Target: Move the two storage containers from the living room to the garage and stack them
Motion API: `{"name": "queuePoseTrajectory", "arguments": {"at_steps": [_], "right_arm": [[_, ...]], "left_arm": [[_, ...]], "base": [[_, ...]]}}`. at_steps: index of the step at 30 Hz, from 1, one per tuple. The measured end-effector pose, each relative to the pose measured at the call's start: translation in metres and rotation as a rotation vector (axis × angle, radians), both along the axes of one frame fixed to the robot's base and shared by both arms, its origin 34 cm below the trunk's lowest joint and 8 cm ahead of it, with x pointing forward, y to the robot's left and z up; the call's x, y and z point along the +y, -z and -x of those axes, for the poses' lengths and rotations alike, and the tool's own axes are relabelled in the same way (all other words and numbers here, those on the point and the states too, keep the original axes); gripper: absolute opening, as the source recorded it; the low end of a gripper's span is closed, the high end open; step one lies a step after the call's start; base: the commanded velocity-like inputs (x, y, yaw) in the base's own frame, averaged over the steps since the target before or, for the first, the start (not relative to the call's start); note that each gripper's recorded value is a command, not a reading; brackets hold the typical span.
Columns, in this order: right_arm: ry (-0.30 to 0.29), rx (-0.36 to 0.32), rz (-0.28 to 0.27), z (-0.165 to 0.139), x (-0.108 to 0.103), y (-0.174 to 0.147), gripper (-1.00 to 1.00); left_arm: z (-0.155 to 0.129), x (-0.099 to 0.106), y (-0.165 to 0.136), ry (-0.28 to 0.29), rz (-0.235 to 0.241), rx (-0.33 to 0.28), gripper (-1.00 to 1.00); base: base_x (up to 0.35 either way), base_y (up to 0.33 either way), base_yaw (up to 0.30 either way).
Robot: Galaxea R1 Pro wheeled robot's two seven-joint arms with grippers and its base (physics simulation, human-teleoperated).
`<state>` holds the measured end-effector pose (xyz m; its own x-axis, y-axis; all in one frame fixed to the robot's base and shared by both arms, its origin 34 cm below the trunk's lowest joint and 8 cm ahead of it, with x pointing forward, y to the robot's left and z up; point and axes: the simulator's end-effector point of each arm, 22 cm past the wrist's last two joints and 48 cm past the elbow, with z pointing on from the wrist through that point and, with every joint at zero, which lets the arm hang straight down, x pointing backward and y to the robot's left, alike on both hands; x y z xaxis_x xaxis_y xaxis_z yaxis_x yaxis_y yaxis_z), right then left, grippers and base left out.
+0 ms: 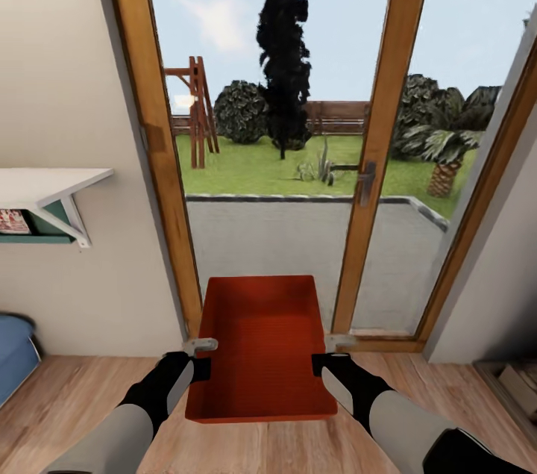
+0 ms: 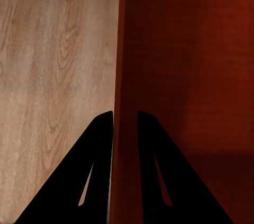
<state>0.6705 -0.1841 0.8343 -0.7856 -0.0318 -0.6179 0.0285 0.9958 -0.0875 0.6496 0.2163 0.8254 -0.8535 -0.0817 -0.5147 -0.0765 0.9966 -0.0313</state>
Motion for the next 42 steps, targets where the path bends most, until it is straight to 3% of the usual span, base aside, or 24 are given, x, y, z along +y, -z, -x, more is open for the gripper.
{"name": "queuePoseTrajectory", "arguments": {"at_steps": [42], "right_arm": [[-0.001, 0.000, 0.001, 0.0001, -0.0001, 0.0001, -1.00]], "left_arm": [[0.0004, -0.0001, 0.0007, 0.000, 0.001, 0.000, -1.00]], "base": [[0.000, 0.000, 0.300]]}}
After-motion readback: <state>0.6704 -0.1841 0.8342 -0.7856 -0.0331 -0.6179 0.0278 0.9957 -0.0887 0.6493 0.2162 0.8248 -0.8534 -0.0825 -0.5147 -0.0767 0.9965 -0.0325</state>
